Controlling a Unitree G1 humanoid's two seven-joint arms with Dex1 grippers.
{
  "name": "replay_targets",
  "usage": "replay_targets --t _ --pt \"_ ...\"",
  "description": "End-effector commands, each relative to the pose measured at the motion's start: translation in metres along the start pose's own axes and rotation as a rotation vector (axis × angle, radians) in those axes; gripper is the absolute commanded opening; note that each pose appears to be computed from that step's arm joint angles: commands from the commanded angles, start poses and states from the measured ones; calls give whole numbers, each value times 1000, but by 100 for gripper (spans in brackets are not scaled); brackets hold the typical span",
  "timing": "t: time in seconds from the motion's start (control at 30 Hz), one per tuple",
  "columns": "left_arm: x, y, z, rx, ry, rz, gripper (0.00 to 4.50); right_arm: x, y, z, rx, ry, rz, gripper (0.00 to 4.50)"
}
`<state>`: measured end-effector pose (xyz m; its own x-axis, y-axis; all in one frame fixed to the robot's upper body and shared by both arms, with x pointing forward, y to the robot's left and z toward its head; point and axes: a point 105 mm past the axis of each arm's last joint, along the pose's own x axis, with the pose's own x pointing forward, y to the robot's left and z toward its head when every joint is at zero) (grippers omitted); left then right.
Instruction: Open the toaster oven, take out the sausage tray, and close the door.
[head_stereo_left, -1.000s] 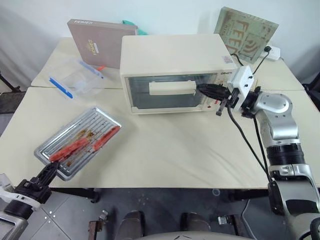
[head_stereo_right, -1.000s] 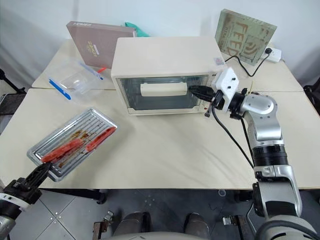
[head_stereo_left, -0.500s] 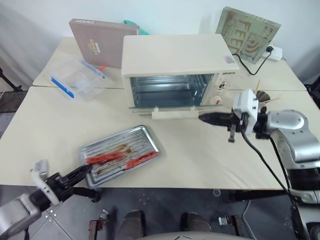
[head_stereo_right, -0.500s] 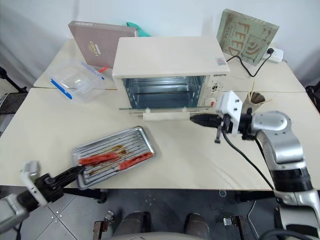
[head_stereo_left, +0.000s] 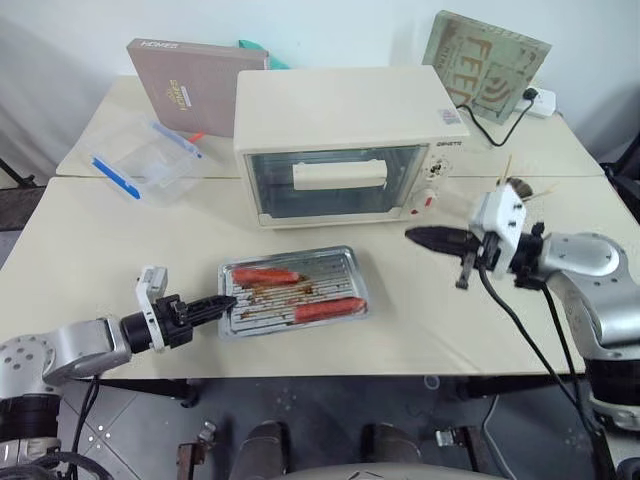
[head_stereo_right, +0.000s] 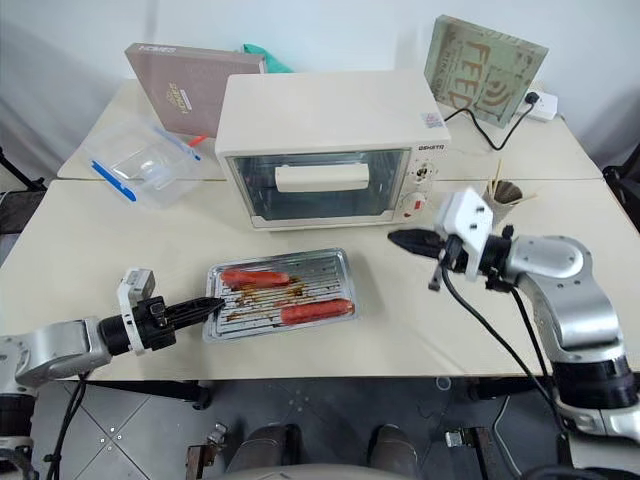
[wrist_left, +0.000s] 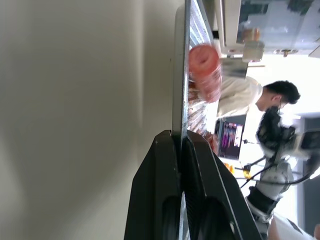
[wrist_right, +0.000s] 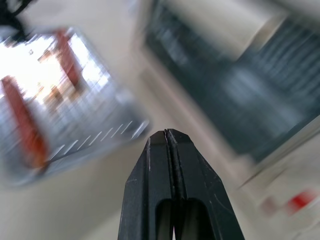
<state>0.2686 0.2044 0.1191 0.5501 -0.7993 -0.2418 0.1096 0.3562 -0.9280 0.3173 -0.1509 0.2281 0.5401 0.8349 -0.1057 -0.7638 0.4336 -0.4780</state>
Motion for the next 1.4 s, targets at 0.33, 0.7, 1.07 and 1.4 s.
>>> replay_targets --t 0.33,0.7,1.07,1.4 --pt "25 -10 -2 18 131 -48 0 -36 27 -17 67 126 112 4" --pt "60 -1 2 132 156 -15 0 -38 23 -17 63 133 60 4" --pt "76 3 -6 106 194 -51 0 -42 24 -16 69 156 56 4" --pt "75 4 -8 143 242 -22 272 -42 29 -19 91 180 96 0"
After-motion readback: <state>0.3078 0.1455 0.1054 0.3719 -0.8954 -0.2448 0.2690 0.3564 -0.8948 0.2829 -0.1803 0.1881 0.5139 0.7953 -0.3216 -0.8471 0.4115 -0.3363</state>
